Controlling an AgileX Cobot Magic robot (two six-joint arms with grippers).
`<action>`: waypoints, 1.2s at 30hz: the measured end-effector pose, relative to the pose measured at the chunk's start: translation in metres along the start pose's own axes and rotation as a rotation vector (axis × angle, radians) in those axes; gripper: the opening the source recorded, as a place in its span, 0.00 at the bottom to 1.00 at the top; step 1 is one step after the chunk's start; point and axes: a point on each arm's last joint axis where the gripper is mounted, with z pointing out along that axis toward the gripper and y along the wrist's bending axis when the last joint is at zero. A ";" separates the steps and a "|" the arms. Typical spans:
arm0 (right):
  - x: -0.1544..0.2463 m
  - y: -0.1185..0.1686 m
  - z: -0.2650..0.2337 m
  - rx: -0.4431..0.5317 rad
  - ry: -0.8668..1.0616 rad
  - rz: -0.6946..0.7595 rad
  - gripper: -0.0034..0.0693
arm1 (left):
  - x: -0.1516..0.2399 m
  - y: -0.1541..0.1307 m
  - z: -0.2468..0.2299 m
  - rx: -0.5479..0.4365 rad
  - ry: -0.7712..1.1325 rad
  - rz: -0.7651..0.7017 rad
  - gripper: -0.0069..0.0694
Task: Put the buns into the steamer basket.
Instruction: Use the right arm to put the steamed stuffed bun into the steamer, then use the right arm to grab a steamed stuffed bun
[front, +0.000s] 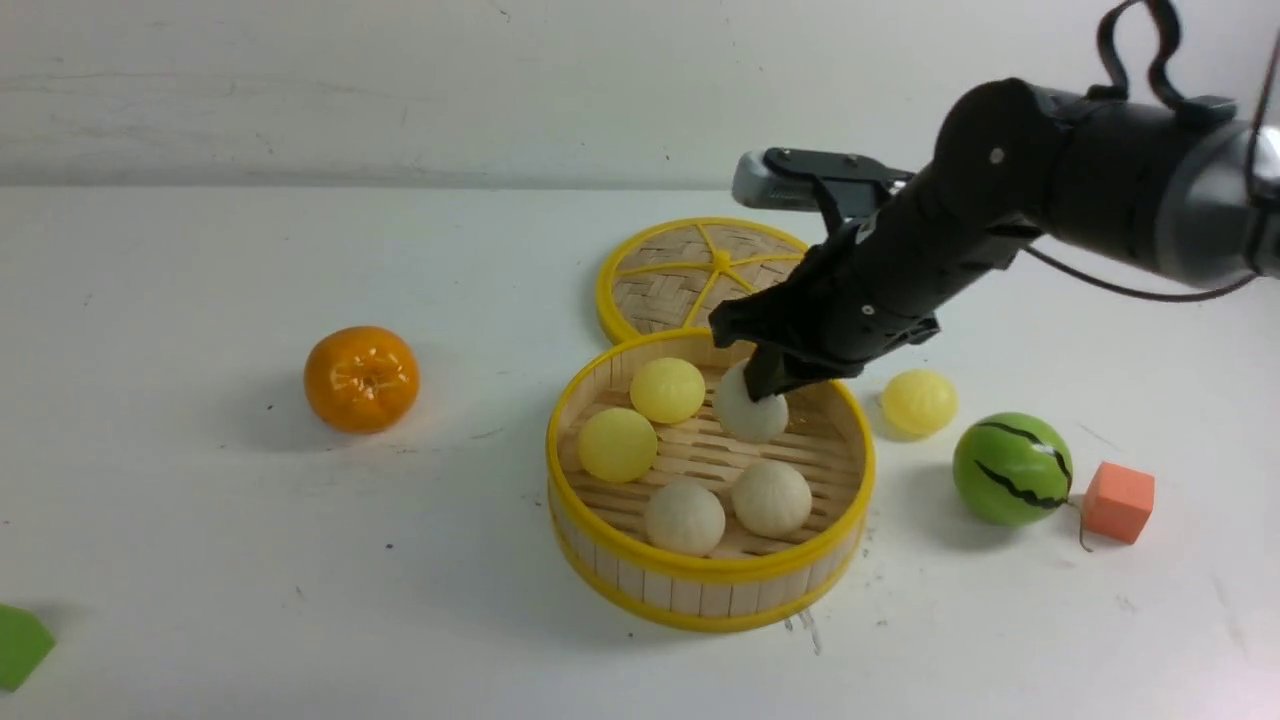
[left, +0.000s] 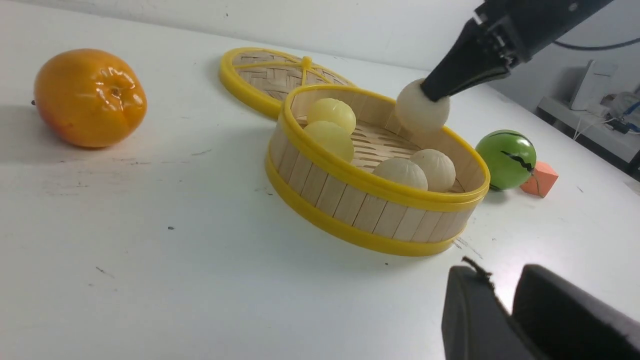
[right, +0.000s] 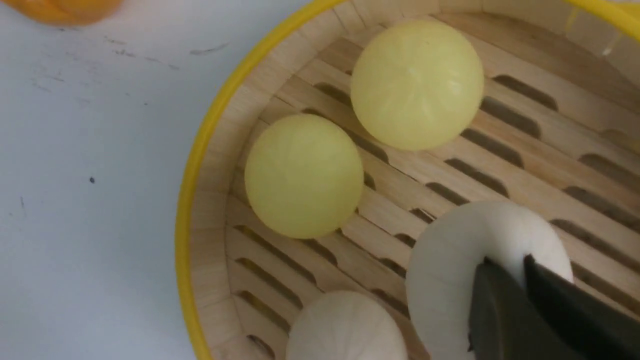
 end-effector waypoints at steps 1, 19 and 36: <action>-0.001 -0.001 0.012 -0.024 0.014 0.007 0.06 | 0.000 0.000 0.000 0.000 0.000 0.000 0.26; 0.001 -0.013 0.048 -0.011 0.027 -0.010 0.33 | 0.000 0.000 0.000 0.000 0.000 0.000 0.28; -0.017 -0.099 -0.041 0.256 -0.027 0.103 0.67 | 0.000 0.000 0.000 0.000 0.000 0.000 0.29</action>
